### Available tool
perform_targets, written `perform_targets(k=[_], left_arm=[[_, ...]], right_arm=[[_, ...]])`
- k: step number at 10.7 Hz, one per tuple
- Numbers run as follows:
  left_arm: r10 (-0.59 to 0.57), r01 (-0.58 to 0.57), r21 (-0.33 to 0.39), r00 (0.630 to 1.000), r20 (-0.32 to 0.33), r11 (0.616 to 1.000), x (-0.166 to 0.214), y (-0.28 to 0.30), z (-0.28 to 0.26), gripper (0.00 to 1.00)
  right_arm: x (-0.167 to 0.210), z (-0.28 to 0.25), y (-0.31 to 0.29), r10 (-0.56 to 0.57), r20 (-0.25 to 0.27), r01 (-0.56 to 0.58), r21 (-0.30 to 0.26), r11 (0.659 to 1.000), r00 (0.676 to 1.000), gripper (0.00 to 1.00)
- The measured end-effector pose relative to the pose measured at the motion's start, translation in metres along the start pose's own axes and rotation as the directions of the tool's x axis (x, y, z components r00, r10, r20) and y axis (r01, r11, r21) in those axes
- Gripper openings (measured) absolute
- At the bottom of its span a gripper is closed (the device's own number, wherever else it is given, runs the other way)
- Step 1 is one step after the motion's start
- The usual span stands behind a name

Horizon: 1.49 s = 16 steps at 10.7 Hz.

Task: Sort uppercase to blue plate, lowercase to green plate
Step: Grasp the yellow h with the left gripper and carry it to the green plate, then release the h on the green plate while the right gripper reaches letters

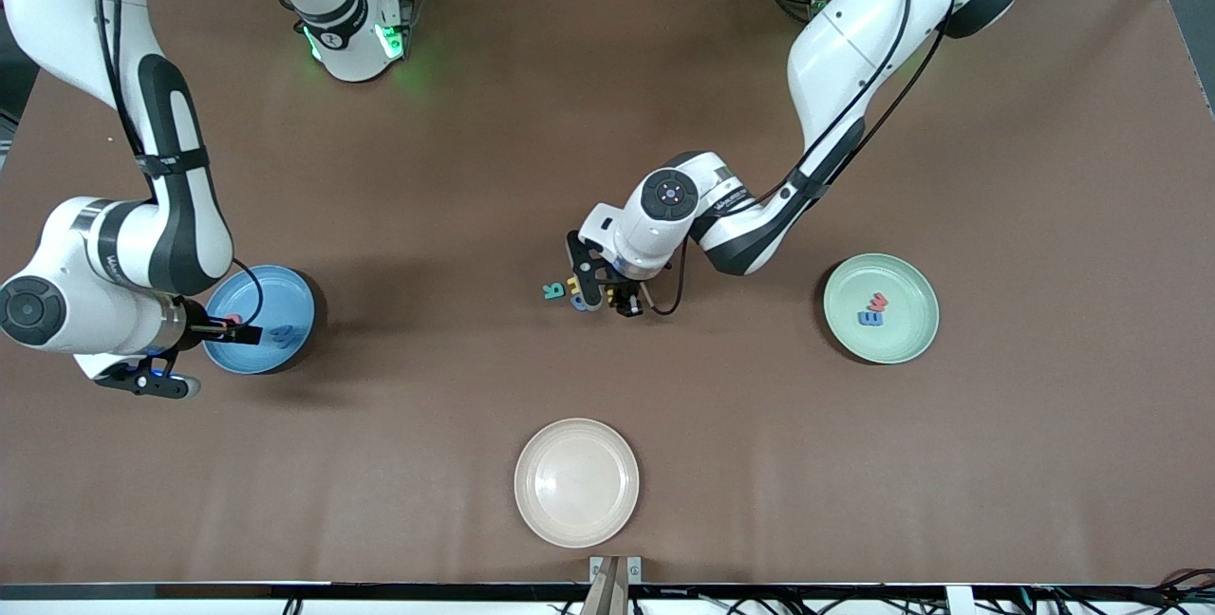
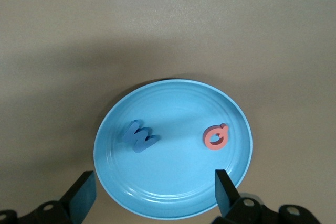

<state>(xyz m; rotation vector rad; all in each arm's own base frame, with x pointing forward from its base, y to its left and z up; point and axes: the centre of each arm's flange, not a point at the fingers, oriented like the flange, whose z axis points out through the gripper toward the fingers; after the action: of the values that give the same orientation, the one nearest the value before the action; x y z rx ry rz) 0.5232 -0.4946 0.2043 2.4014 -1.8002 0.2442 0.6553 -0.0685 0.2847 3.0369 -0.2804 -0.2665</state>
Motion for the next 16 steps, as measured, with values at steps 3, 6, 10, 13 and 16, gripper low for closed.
perform_targets(k=[3,6,10,13,16], left_arm=[[-0.033,0.032,0.010,0.999,0.043,0.999,-0.025,-0.027,-0.014,0.28],[-0.039,0.037,0.017,0.995,0.092,0.999,-0.089,-0.066,-0.031,0.28],[-0.028,0.027,0.013,0.988,0.151,1.000,-0.178,-0.092,-0.066,0.28],[0.005,-0.002,-0.021,0.991,0.135,1.000,-0.261,-0.128,-0.092,0.28],[0.047,-0.043,-0.039,0.994,0.102,0.998,-0.339,-0.161,-0.112,0.28]], right_arm=[[0.000,-0.003,-0.016,-0.020,-0.007,0.020,0.008,1.000,1.000,1.00],[-0.003,-0.005,-0.045,-0.019,-0.006,0.020,0.079,0.997,1.000,1.00],[-0.012,-0.012,-0.104,-0.084,-0.034,0.087,0.097,0.991,0.996,1.00],[-0.046,-0.020,-0.214,-0.132,-0.075,0.138,0.081,0.987,0.988,1.00],[-0.083,-0.039,-0.300,-0.231,-0.120,0.240,0.071,0.968,0.966,1.00]])
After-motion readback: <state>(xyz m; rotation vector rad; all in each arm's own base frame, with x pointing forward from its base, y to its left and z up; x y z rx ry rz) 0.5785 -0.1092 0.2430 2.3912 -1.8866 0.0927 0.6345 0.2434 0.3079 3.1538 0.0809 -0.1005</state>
